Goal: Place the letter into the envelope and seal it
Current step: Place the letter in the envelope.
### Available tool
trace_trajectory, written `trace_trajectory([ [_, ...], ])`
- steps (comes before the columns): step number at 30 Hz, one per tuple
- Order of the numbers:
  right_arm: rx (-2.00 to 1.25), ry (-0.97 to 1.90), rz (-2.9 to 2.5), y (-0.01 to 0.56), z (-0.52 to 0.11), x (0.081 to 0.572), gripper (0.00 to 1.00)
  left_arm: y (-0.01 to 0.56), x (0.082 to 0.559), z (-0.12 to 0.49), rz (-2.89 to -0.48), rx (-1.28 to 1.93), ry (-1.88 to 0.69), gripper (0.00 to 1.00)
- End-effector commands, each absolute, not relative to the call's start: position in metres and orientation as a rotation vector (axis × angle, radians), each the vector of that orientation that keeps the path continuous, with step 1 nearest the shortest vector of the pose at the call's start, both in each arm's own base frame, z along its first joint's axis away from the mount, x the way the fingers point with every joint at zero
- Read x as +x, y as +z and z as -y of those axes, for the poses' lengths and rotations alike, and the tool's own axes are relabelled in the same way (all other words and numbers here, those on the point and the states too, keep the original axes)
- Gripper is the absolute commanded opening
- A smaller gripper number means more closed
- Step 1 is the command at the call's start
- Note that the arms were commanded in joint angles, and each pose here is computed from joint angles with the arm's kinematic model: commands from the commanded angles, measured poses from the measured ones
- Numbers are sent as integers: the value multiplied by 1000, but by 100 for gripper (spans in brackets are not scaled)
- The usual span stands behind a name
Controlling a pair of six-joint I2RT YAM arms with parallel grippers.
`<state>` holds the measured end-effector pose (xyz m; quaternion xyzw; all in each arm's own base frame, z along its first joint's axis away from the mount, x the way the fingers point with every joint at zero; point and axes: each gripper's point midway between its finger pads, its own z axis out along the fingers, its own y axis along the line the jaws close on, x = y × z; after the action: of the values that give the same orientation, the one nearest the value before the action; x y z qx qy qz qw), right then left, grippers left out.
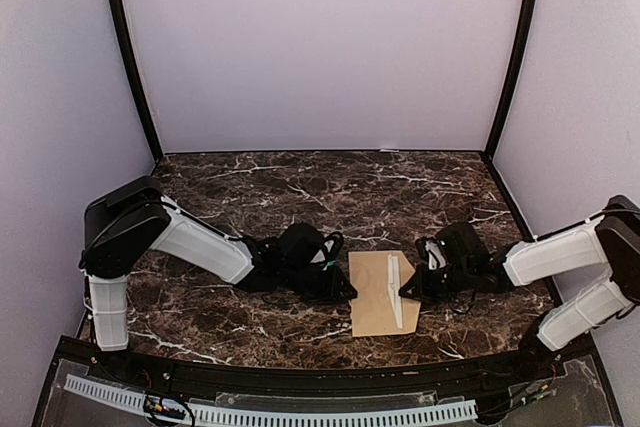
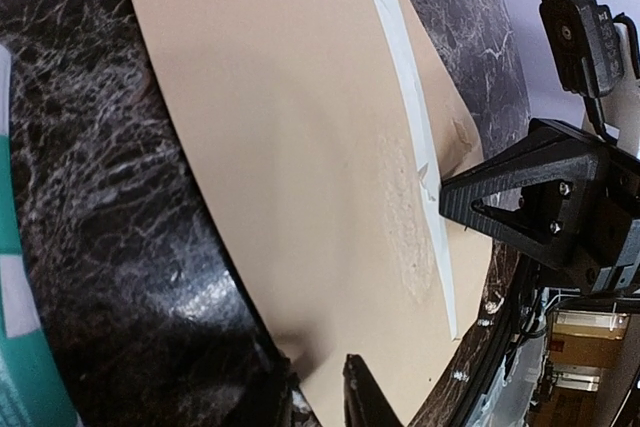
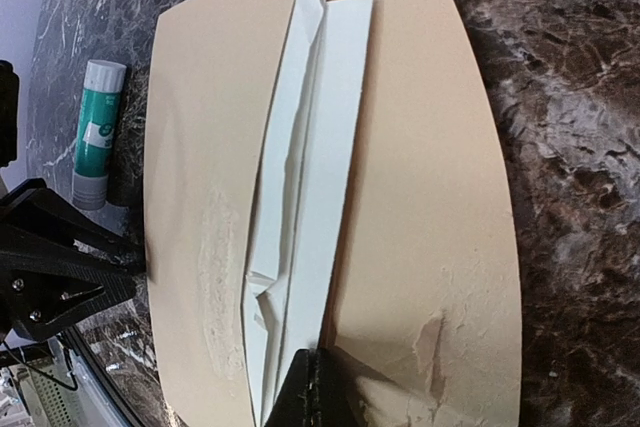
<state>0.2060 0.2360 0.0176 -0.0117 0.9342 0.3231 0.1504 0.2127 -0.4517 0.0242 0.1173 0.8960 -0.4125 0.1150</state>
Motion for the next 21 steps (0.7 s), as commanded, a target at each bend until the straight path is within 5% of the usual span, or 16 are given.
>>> trace_trajectory([
  [1, -74, 996, -2632, 30, -253, 213, 1, -2, 198, 443, -2726, 362, -1145, 17],
  [15, -102, 1009, -2614, 36, -260, 216, 0, 0, 199, 448, -2713, 379, -1165, 16],
  [21, -92, 916, -2616, 43, -249, 219, 15, 9, 209, 438, -2694, 379, -1056, 23],
])
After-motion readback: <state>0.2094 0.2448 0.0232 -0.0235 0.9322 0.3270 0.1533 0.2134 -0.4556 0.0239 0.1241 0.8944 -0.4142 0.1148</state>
